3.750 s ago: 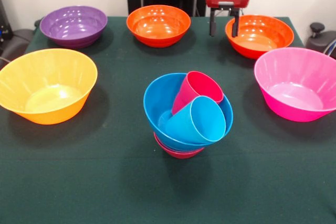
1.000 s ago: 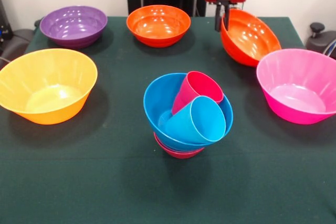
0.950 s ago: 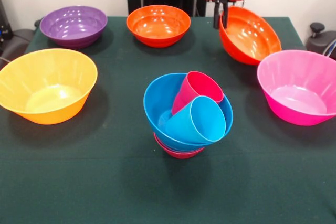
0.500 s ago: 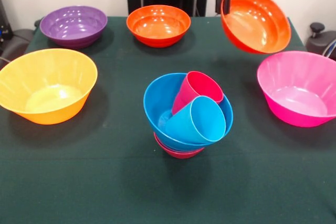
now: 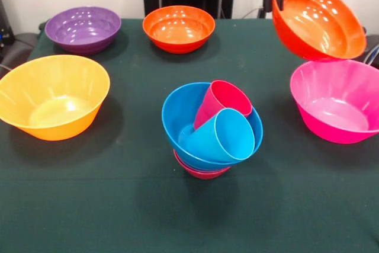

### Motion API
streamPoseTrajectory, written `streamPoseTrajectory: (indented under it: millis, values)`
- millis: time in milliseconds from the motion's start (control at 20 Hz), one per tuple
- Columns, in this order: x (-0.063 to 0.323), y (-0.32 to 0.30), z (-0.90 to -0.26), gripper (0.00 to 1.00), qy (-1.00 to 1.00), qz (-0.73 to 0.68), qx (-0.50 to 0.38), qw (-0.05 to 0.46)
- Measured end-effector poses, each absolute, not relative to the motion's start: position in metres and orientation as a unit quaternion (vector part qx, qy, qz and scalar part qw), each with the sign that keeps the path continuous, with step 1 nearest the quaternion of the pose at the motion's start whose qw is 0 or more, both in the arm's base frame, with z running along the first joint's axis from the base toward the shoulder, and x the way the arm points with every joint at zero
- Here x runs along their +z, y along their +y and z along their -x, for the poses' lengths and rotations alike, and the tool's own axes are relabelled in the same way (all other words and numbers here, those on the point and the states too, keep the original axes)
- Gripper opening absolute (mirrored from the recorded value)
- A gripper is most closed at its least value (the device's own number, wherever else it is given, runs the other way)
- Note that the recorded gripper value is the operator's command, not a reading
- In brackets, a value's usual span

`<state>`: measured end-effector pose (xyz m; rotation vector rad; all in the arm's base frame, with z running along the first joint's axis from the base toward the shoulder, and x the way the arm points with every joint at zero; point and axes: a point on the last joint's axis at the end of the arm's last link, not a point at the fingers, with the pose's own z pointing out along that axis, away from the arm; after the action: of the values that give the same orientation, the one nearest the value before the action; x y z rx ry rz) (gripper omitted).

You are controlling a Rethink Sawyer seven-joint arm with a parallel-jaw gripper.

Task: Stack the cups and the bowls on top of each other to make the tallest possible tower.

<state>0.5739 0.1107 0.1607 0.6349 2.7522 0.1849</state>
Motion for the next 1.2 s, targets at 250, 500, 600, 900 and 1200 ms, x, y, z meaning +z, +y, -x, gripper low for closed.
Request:
streamPoseTrajectory:
  millis: [250,500,600,900,1200]
  values:
    - [0.183,0.109,-0.615,0.00,0.958,-0.220,0.070,0.171]
    - [0.207,0.092,-0.655,0.00,0.954,-0.211,0.069,0.203]
    - [0.215,0.079,-0.669,0.00,0.952,-0.204,0.062,0.220]
    - [0.242,0.030,-0.698,0.00,0.945,-0.179,0.024,0.273]
    - [0.273,-0.012,-0.722,0.00,0.933,-0.155,-0.013,0.325]
